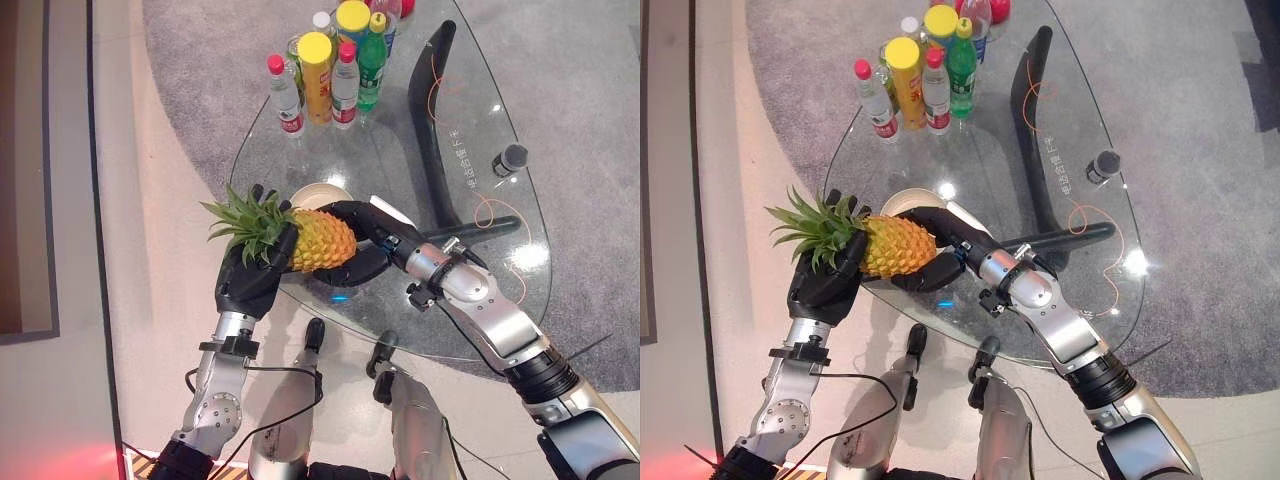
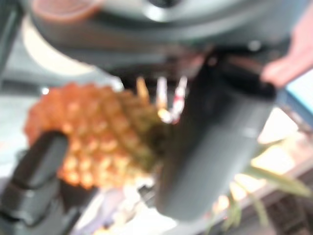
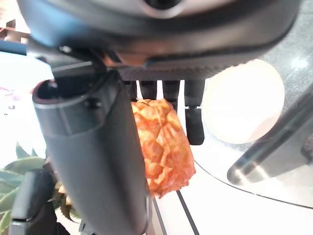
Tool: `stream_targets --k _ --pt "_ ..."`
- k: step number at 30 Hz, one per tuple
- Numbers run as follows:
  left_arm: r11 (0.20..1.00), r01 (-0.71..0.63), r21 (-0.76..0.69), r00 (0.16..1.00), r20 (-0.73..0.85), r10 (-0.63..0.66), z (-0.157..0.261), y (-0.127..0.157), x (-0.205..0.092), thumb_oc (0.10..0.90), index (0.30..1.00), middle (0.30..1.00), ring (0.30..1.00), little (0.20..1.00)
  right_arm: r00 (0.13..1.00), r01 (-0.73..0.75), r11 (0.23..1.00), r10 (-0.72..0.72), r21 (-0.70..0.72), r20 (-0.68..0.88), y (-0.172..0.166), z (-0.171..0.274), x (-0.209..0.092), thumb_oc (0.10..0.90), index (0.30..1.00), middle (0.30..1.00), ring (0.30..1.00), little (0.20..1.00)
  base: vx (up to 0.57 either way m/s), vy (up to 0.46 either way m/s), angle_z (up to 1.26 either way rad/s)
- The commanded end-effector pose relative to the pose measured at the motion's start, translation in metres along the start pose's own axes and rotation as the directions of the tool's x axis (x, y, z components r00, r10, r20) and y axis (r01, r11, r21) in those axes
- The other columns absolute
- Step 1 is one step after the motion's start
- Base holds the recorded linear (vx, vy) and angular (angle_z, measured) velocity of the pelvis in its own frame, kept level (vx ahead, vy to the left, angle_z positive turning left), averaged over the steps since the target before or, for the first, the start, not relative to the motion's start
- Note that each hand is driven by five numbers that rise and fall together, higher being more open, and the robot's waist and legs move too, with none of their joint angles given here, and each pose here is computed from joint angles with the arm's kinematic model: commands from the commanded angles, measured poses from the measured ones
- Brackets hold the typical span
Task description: Pick up the fruit to the plate
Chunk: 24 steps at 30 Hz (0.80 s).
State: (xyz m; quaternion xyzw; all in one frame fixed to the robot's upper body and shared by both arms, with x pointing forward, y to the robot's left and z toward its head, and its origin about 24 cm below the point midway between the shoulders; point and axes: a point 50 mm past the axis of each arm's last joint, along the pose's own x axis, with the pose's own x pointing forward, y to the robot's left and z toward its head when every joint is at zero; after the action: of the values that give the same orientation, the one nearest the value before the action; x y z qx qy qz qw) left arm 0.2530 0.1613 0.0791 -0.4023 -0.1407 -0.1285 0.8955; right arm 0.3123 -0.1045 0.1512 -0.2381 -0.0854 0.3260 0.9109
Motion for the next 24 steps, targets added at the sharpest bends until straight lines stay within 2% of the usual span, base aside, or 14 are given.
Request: stream_targets --k 1,3,4,24 --pt "0.924 0.379 0.049 0.878 0.297 -0.376 0.056 -0.077 0.034 0.8 0.9 0.9 0.9 0.9 0.826 -0.483 0.875 0.469 -0.035 0.314 0.087 0.054 0.003 0.1 0.3 0.3 0.3 0.2 0.0 0.0 0.0" --pt "0.921 0.387 0.046 0.877 0.291 -0.383 0.055 -0.077 0.034 0.8 0.9 0.9 0.9 0.9 0.825 -0.482 0.875 0.466 -0.031 0.32 0.086 0.055 0.003 0.1 0.3 0.3 0.3 0.2 0.0 0.0 0.0" --pt "0.916 0.4 0.032 0.876 0.28 -0.393 0.054 -0.076 0.033 0.1 0.3 0.3 0.3 0.2 0.825 -0.481 0.876 0.462 -0.027 0.326 0.086 0.054 0.002 0.1 0.3 0.3 0.3 0.2 0.0 0.0 0.0" --pt "0.921 0.389 0.001 0.884 0.279 -0.374 0.046 -0.066 0.029 0.1 0.3 0.3 0.3 0.2 0.858 -0.438 0.899 0.411 0.02 0.308 0.083 0.046 0.001 0.1 0.3 0.3 0.3 0.2 0.0 0.002 0.0"
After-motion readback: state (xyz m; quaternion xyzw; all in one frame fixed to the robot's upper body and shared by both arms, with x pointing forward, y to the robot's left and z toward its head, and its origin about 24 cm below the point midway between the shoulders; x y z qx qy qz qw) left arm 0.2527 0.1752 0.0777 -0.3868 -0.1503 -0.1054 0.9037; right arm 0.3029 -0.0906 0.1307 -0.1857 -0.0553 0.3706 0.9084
